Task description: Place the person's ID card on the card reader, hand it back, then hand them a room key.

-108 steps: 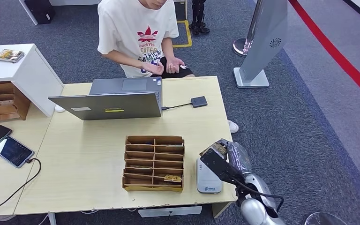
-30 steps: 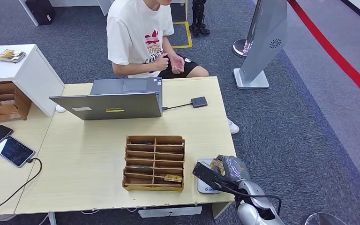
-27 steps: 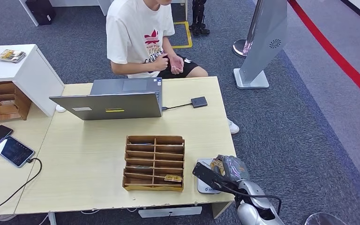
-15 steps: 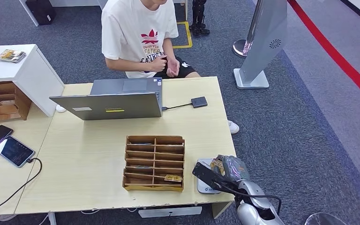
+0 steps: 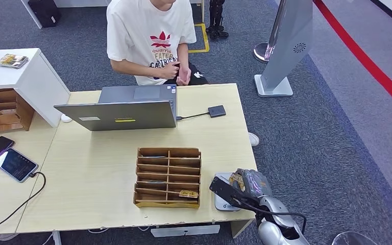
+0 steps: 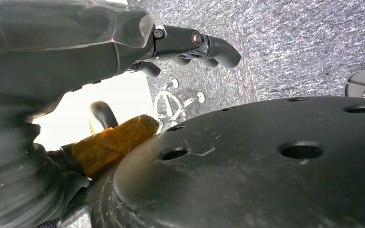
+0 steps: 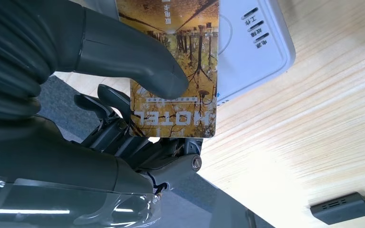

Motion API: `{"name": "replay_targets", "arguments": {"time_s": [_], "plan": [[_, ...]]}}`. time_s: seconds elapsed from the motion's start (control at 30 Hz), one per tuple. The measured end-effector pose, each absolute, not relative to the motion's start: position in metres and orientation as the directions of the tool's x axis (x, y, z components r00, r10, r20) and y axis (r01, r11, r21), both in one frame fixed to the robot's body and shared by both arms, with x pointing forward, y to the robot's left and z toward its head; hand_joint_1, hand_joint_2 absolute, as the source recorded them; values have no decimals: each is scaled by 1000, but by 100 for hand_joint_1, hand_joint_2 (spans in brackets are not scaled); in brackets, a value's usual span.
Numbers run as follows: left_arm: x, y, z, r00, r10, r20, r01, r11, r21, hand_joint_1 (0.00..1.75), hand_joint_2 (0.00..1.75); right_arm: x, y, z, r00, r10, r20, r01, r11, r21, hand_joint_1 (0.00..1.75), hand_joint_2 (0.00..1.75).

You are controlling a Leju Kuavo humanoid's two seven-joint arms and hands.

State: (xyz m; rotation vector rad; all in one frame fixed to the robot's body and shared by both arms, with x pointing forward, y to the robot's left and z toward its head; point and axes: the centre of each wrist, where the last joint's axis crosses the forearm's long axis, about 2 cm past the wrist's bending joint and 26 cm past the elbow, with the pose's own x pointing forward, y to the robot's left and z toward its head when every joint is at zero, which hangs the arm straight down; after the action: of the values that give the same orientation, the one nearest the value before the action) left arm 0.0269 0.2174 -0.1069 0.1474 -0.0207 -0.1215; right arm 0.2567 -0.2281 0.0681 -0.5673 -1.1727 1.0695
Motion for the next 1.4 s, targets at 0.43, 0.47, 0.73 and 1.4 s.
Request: {"name": "replay_targets", "arguments": {"time_s": [0.43, 0.47, 0.73, 1.4], "plan": [[27, 217, -107, 992, -122, 12, 119, 982, 148, 0, 175, 257, -228, 68, 12, 891, 453, -370, 425, -826, 175, 175], [27, 217, -107, 992, -122, 12, 119, 982, 148, 0, 175, 257, -228, 68, 12, 891, 453, -370, 425, -826, 175, 175], [27, 217, -107, 992, -122, 11, 119, 982, 149, 0, 175, 257, -228, 68, 12, 892, 453, -370, 424, -826, 175, 175], [27, 217, -107, 992, -125, 12, 122, 981, 149, 0, 175, 257, -228, 68, 11, 892, 452, -370, 424, -827, 175, 175]]}}
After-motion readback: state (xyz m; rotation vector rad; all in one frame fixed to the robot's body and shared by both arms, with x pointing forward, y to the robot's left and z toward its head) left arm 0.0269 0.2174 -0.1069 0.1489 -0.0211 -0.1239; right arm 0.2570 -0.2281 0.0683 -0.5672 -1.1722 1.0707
